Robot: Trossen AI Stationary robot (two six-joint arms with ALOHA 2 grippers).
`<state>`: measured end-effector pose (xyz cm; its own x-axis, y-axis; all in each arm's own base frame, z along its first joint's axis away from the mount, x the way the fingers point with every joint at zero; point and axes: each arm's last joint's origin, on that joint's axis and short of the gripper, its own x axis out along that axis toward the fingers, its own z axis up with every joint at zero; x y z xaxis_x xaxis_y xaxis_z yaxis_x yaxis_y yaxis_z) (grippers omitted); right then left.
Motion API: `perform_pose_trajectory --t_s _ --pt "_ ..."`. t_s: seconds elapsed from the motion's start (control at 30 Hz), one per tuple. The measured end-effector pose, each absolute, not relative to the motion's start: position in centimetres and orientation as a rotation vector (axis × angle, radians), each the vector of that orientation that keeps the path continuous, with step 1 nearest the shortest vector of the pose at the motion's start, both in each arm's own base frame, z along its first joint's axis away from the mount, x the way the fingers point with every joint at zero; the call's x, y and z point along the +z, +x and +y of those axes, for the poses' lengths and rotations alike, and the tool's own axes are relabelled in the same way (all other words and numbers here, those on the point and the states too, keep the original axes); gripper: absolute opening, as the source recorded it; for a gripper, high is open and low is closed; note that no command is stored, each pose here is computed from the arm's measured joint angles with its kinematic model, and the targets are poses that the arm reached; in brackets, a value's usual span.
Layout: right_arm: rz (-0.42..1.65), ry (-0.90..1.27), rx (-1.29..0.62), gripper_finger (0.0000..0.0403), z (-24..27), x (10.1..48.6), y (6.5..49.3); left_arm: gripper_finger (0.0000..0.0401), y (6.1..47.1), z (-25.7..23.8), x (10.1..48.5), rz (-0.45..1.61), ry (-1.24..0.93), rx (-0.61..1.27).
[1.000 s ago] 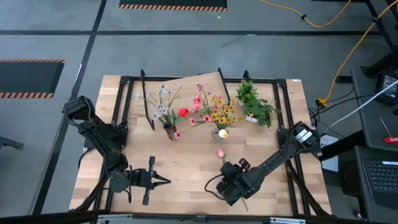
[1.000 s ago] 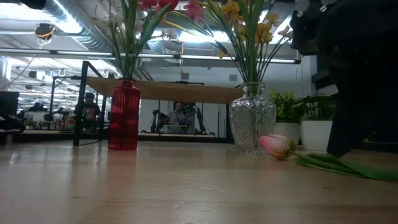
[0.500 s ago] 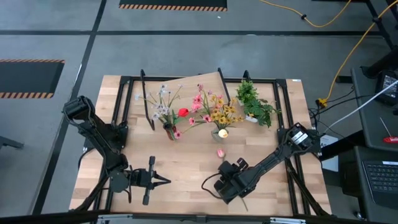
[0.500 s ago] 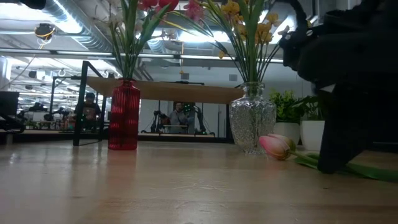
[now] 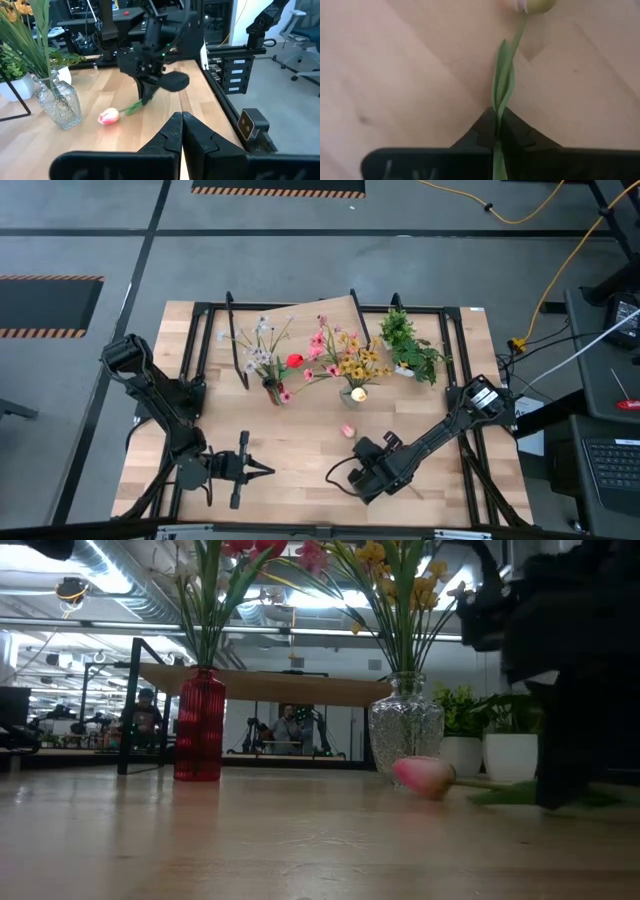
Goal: Pick and place flowers into a vace then onto a shelf
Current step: Put the pink flower into the transparent flower vase
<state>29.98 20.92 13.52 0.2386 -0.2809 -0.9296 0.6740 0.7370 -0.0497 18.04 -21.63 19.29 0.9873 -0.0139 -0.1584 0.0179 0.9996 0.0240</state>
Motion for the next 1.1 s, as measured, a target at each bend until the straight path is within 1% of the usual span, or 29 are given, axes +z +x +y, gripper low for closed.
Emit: perform_pose_trajectory --t_s 0.2,0.53,0.77,0.97,1.1 --pt "1.142 0.346 -0.574 0.0006 20.8 15.6 29.9 0.0003 18.1 -21.5 19.2 0.164 0.025 -0.011" --pt "0.974 0.147 -0.340 0.0004 20.4 20.8 29.8 0.0002 18.2 -21.4 19.1 0.169 0.015 0.018" --pt "0.882 0.044 -0.332 0.0003 20.1 22.7 29.2 0.0002 18.1 -21.3 18.9 0.179 0.016 0.020" --pt "0.721 -0.059 -0.358 0.0002 21.8 23.3 28.5 0.0003 18.1 -21.2 18.5 0.211 0.016 0.027" --pt "0.654 -0.072 -0.361 0.0002 22.7 23.6 28.1 0.0002 18.1 -21.2 18.5 0.214 0.015 0.023"
